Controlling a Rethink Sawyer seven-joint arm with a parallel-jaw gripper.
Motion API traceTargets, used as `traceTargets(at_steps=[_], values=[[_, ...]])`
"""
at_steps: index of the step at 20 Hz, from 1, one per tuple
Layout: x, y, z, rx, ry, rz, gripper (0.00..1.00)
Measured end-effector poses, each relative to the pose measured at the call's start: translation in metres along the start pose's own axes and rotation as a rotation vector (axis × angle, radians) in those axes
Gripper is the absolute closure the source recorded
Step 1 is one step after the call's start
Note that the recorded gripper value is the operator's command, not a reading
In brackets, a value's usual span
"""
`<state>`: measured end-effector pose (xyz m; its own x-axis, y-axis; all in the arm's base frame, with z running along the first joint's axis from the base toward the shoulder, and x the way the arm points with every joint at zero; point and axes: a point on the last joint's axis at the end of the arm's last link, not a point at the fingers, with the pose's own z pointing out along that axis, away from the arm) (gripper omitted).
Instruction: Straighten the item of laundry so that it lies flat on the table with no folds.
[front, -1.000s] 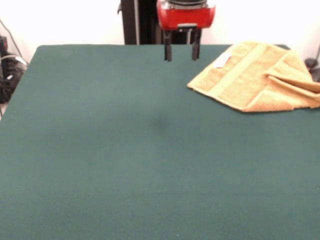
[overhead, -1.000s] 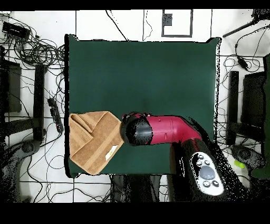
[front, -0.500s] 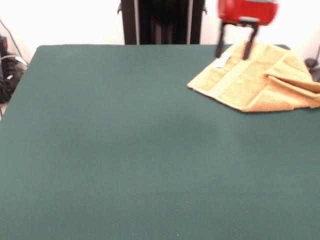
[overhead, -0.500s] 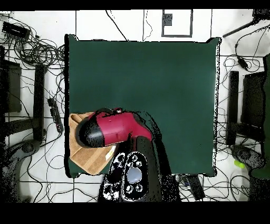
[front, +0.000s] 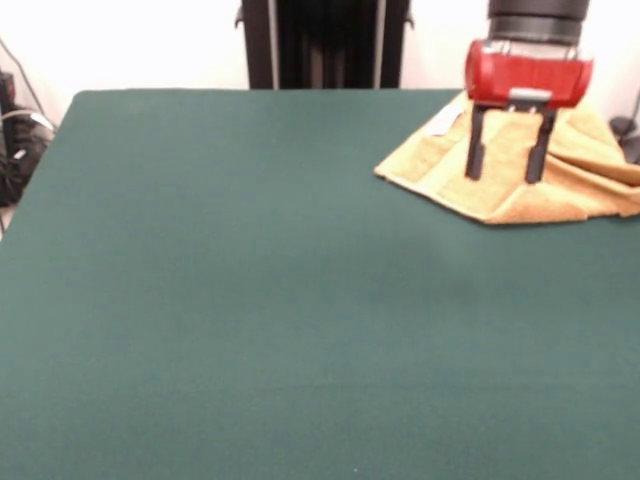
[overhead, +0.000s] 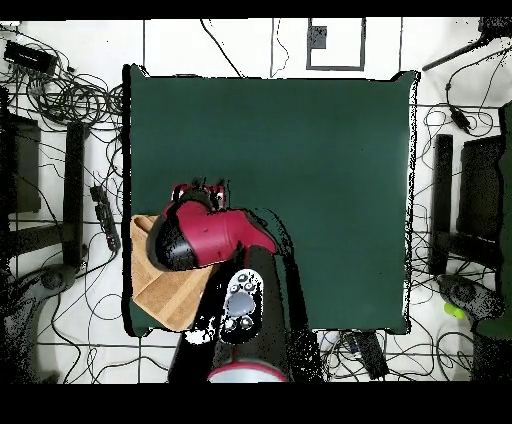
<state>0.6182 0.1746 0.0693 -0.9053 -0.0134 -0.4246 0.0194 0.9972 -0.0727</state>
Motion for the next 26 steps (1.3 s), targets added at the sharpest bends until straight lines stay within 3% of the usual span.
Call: traceTargets(at_steps=[4, 12, 18, 19, 26], values=[[-0.007, -0.013, 0.014, 0.028, 0.004, 0.037, 0.00], [-0.025, -0.009, 0.033, 0.032, -0.001, 0.093, 0.00], [-0.030, 0.020, 0.021, 0.014, -0.012, 0.103, 0.00], [-0.032, 0.033, 0.013, 0.004, -0.015, 0.101, 0.00], [-0.037, 0.051, -0.027, -0.040, -0.017, 0.128, 0.00]])
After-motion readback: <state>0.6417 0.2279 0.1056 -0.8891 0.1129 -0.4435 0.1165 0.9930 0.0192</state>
